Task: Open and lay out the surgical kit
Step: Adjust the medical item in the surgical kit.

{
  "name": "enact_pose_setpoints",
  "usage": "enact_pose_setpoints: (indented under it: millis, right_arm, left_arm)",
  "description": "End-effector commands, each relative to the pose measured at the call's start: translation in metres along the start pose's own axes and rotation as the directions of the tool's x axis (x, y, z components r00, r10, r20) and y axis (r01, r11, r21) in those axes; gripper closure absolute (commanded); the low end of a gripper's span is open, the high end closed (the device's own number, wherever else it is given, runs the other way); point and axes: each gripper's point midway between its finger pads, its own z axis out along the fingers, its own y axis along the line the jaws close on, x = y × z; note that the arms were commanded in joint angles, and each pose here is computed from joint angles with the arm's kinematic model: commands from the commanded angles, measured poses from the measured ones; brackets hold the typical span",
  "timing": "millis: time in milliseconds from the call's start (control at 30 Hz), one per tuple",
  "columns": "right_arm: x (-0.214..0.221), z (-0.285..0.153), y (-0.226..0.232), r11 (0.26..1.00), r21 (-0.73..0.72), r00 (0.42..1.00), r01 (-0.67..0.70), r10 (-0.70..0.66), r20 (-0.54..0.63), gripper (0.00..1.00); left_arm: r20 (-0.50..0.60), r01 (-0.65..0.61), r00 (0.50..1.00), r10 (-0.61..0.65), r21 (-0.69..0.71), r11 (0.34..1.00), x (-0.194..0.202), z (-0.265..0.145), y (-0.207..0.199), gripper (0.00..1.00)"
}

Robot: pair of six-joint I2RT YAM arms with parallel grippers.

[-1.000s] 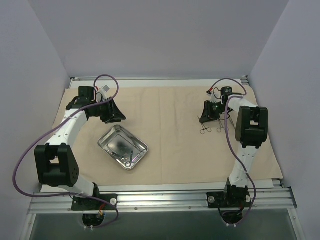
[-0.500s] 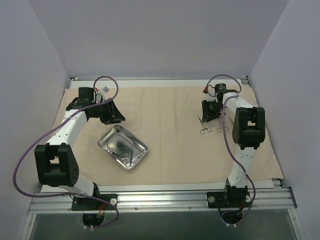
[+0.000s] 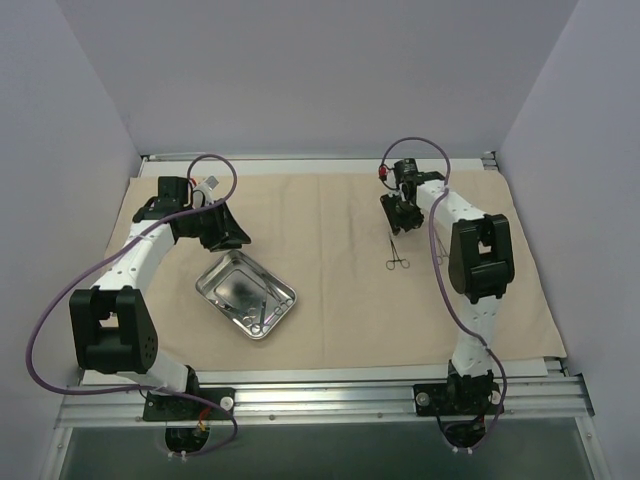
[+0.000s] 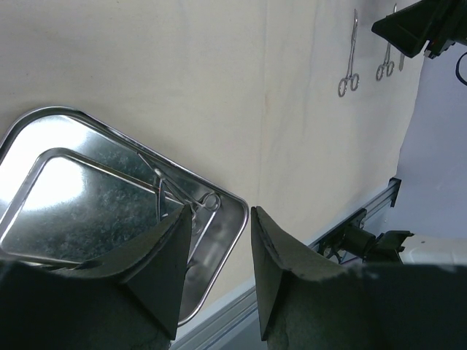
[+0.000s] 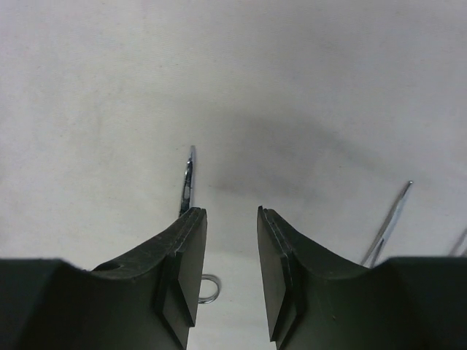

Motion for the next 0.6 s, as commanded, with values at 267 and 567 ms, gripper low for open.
enact_pose_setpoints:
  millis: [267, 567]
  right_arm:
    - [-0.009, -0.014, 0.012, 0.999, -0.026, 0.999, -0.041, 0.042, 0.016, 0.69]
    - [-0.003, -0.002, 0.031, 0.996, -0.069, 0.998, -0.063, 0.062, -0.011, 0.68]
  left_arm:
    - [0.042, -0.038, 0.998, 0.038, 0.017, 0.999, -0.010, -0.009, -0.008, 0.53]
    - [0.039, -0.038, 0.999, 0.037, 0.023, 0.999, -0.011, -0.008, -0.008, 0.53]
